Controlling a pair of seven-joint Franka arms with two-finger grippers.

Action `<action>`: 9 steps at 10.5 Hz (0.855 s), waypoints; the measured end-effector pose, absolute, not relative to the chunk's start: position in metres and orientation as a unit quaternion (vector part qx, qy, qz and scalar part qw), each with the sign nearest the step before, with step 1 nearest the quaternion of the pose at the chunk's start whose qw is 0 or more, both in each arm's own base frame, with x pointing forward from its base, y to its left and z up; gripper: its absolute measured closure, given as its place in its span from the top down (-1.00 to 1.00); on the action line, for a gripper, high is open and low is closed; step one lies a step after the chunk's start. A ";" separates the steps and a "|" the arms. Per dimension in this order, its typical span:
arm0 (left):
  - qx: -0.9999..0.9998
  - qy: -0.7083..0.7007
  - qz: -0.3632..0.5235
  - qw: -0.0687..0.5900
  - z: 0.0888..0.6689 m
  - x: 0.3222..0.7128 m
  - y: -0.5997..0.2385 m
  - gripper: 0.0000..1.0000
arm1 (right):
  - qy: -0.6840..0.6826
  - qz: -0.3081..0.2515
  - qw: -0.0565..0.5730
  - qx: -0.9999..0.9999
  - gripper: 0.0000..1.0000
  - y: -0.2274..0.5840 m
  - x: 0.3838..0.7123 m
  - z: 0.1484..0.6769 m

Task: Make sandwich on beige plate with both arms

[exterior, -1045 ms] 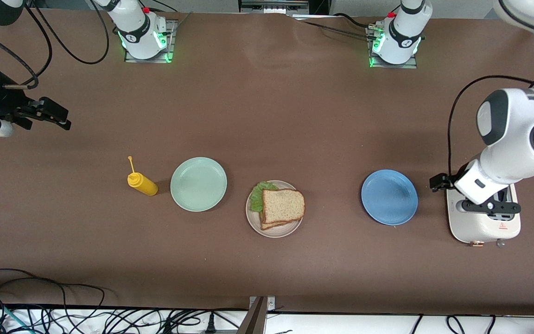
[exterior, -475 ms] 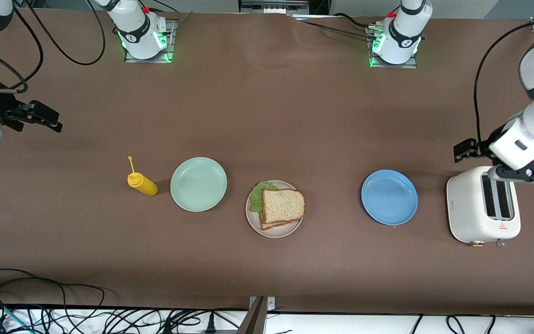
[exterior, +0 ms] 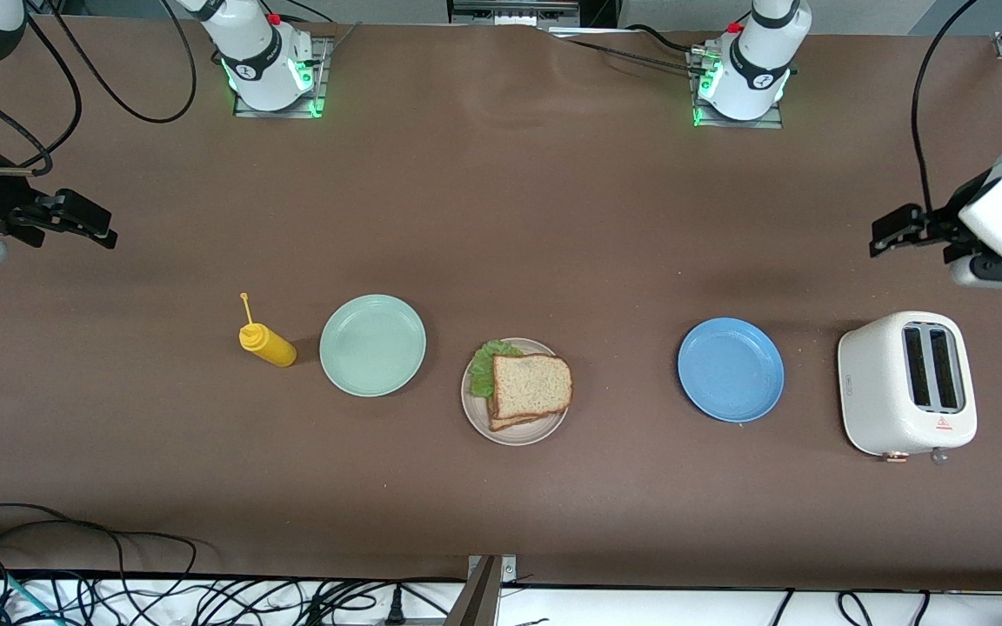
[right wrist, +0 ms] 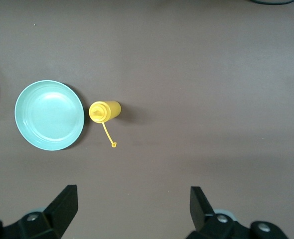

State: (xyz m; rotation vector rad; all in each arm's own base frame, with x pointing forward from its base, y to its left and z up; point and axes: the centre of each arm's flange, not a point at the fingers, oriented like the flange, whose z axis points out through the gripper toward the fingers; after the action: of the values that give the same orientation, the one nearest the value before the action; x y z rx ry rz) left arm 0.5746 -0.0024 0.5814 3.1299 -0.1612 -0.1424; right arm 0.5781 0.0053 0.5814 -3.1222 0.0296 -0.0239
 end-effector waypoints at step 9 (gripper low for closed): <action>0.997 -0.070 -0.036 0.016 0.638 0.550 -0.010 1.00 | 0.009 -0.007 0.010 -1.000 1.00 0.005 0.579 0.580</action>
State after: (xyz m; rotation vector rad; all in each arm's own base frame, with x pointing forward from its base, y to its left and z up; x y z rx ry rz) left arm 0.5503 -0.0096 0.6384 3.0993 -0.2164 -0.1122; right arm 0.5786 0.0053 0.5804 -3.1223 0.0295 -0.0211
